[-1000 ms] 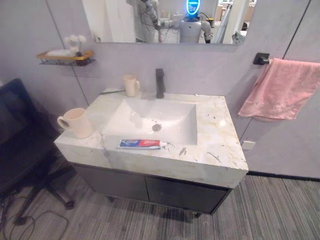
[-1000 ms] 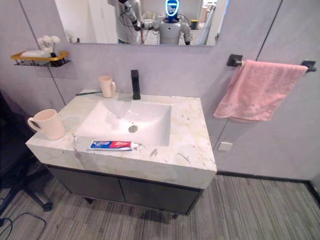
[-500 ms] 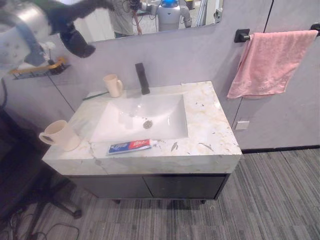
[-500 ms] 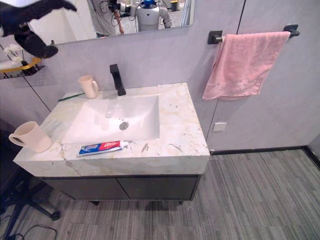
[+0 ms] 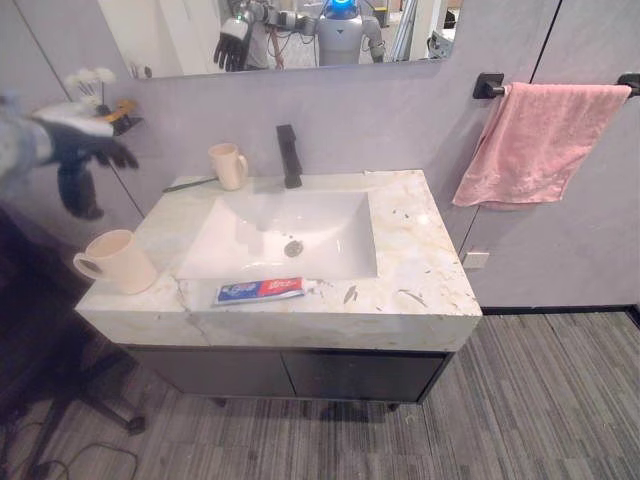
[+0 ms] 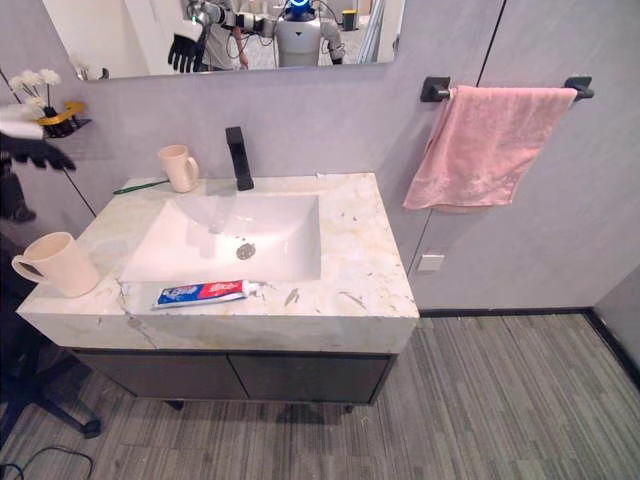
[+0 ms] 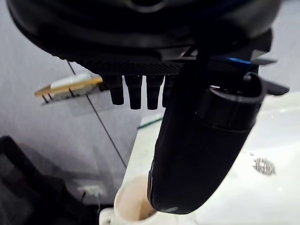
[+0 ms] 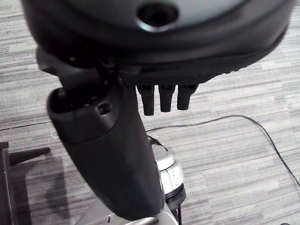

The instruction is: Organize the bathroom.

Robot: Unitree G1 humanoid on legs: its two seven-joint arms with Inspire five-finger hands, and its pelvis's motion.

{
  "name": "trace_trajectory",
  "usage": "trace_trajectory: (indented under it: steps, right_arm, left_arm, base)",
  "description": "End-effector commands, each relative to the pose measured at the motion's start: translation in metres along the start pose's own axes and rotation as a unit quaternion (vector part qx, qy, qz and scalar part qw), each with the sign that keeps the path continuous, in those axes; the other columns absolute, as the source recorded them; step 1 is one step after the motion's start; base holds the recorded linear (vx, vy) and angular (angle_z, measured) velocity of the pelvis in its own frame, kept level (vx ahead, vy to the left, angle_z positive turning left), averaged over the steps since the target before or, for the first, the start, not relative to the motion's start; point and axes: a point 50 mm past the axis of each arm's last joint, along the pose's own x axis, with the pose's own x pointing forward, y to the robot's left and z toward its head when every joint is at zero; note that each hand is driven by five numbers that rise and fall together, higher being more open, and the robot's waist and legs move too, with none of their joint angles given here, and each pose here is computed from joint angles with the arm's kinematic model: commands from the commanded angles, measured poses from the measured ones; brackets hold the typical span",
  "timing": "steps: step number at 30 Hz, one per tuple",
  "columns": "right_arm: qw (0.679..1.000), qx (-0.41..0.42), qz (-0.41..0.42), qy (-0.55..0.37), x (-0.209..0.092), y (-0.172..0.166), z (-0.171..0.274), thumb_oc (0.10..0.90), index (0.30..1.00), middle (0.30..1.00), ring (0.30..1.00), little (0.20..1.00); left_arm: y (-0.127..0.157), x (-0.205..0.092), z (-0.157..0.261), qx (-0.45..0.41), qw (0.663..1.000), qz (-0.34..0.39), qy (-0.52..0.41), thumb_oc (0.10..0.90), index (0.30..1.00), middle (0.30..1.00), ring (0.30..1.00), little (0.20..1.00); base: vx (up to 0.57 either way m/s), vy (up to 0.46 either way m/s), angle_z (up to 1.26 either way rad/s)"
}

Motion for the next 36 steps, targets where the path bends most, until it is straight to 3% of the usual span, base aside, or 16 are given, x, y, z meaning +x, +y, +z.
trace_trajectory:
  steps: [1,7,13,21,36]
  right_arm:
    - [0.999,-0.019,-0.017,0.029,0.0,-0.009,-0.012,0.8,0.9,0.9,0.9,0.9]
    - [0.999,-0.029,-0.019,0.031,0.0,-0.008,-0.014,0.8,0.9,0.9,0.9,0.9]
    - [0.998,-0.035,-0.021,0.037,0.0,-0.008,-0.016,0.8,0.9,0.9,0.9,0.9]
    - [0.998,-0.039,-0.025,0.047,0.001,-0.01,-0.02,0.8,0.9,0.9,0.9,0.9]
    - [0.996,-0.06,-0.03,0.057,0.001,-0.01,-0.023,0.8,0.9,0.9,0.9,0.9]
  left_arm:
    - [0.049,-0.034,-0.019,-0.054,0.989,0.138,0.012,0.8,0.9,0.9,0.9,0.9]
    - [0.032,-0.014,-0.005,-0.05,0.992,0.119,-0.013,0.8,0.9,0.9,0.9,0.9]
    - [0.034,-0.006,0.01,-0.046,0.989,0.137,-0.031,0.8,0.9,0.9,0.9,0.9]
    - [0.03,0.003,0.029,-0.062,0.993,0.081,-0.052,0.8,0.9,0.9,0.9,0.9]
    - [-0.021,0.038,0.05,-0.144,0.985,-0.005,-0.095,0.8,0.9,0.9,0.9,0.9]
  base:
    - [0.0,0.0,0.0]
    - [0.0,0.008,-0.03]
    - [0.01,-0.001,-0.02]
    - [0.0,0.002,-0.02]
    - [0.0,0.001,-0.03]
